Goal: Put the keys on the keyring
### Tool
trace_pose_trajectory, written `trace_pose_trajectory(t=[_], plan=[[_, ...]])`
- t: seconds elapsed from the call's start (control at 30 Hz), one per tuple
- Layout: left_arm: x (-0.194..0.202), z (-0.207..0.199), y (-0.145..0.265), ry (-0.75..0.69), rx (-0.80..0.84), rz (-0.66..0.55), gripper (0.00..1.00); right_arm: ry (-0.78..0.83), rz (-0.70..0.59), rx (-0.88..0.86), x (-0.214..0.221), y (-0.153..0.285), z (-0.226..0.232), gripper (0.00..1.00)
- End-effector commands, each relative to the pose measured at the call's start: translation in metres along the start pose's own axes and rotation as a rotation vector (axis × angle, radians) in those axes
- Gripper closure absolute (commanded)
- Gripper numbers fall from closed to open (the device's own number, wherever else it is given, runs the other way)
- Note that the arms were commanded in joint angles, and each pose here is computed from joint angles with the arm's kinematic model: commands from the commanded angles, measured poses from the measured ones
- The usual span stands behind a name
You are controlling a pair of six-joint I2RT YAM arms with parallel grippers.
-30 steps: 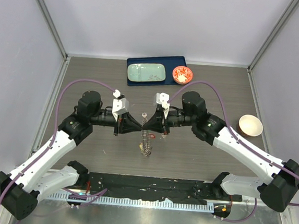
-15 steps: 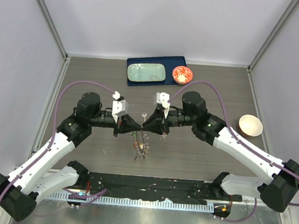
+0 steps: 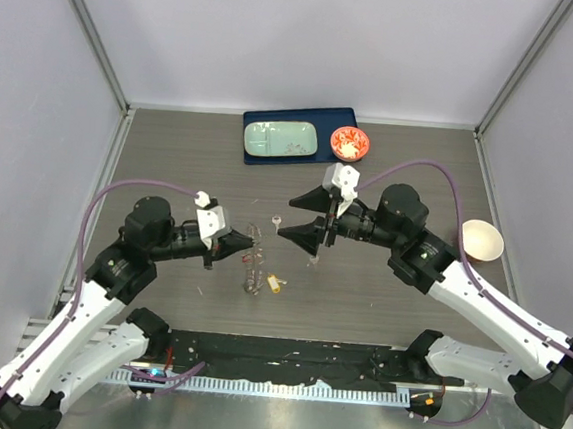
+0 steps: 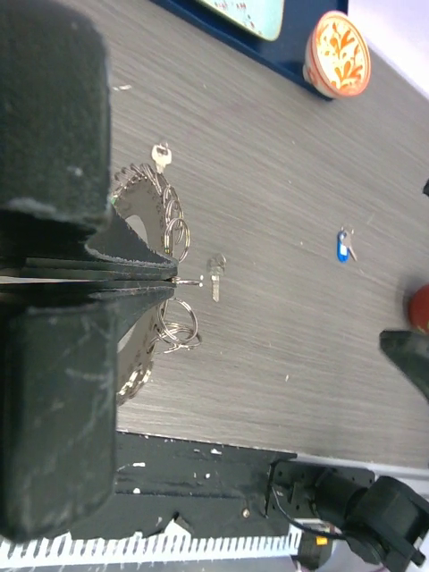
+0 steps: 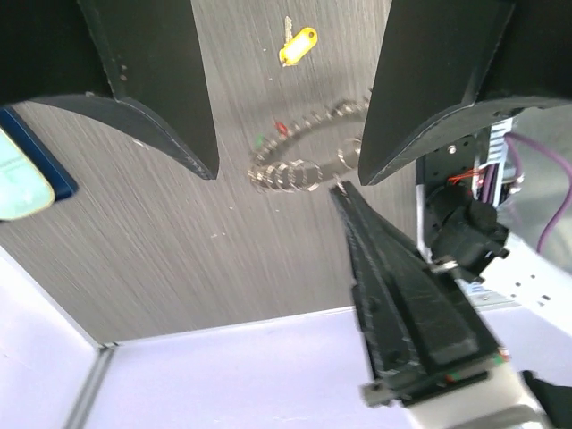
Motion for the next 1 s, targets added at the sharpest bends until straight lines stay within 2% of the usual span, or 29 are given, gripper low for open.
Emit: trace_pose_trajectory(t=[0.0,0.13,0.23,0.4,0.47,0.63,0.73,0.97], plan=[[-0.002,0.005,0.014,-0.073,-0.090,-0.008,1.00,-0.015,-0.052,0.149,-0.005,0.003,-0.021,0.30],[0.004,0.002,0.025,-0.081,-0.137,-0.009,1.00,-0.051,-0.006,0.167,0.013,-0.002,-0.026,0.28],[0.008,0.003,0.025,-0.072,-0.156,-0.034,1.00,-0.069,0.020,0.116,0.028,-0.009,-0.020,0.29],[0.001,0.004,0.026,-0.002,-0.196,-0.106,1.00,-0.092,-0.001,0.058,0.043,-0.020,-0.014,0.29],[0.004,0.004,0.028,0.009,-0.210,-0.101,1.00,-0.103,-0.028,0.059,0.044,-0.024,-0.016,0.29],[0.014,0.007,0.036,0.013,-0.265,-0.075,1.00,-0.148,0.012,0.075,0.063,-0.033,-0.020,0.30],[0.014,0.009,0.043,-0.006,-0.303,-0.078,1.00,-0.180,0.059,0.111,0.076,-0.037,-0.024,0.31],[0.019,0.013,0.053,-0.031,-0.362,-0.058,1.00,-0.269,0.344,0.281,0.143,-0.034,-0.030,0.33]])
Point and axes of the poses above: each gripper's point midway between its finger pads, its own y axis back along the fingers, its own z axis along the line the jaws close on, x = y × z, the point moved 1 cm from there along y, back along the fingers, and after that the axes turned 1 degree about y, right-handed, at the moved point
